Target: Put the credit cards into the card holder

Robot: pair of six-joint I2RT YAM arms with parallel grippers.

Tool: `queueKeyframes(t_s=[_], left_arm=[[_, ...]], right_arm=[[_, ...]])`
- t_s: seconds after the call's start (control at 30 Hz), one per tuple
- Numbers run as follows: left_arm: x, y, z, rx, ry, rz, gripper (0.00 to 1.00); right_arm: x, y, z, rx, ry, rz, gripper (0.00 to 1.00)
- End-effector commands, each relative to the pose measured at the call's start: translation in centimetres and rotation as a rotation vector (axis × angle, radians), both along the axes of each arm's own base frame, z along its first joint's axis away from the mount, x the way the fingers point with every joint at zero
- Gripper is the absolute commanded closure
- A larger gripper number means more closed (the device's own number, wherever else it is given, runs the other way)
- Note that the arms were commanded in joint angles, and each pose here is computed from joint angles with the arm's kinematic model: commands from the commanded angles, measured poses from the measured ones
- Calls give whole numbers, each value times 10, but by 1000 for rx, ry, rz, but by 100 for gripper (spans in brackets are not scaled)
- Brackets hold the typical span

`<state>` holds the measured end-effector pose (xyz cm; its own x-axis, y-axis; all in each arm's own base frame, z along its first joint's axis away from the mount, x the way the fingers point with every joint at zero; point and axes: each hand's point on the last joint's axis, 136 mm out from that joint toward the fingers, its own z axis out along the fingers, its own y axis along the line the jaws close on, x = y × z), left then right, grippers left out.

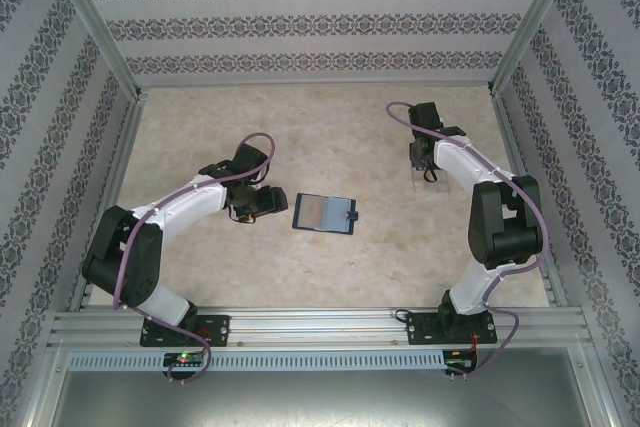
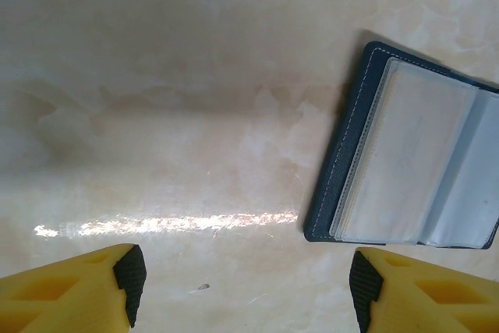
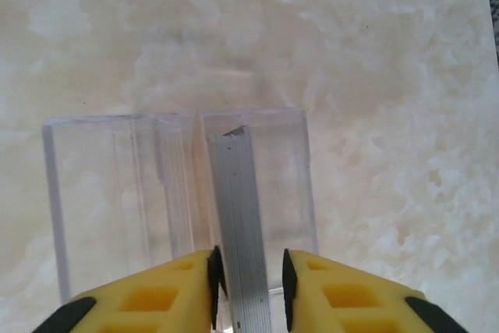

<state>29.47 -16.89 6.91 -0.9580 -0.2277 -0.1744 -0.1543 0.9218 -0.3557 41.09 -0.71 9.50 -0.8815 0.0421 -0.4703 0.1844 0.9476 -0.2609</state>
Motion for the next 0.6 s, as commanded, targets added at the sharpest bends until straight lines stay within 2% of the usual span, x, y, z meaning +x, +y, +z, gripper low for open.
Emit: queueKeyframes(t_s=[0.0,0.2,0.37,0.57], left_arm=[[-7,3,5,28,0,-22,28],[-7,2,7,27,3,-33,28],[-8,3,10,34,3,-39,28],[-4,-4,20,-13,-18,-33,28]], right_arm=[[-1,-2,14,0,-27,0,80],[-3,-2,15,1,-31,-2,100],[-8,9,26,64,-60,2,100],[-19,29,57,190,-180,15,100]])
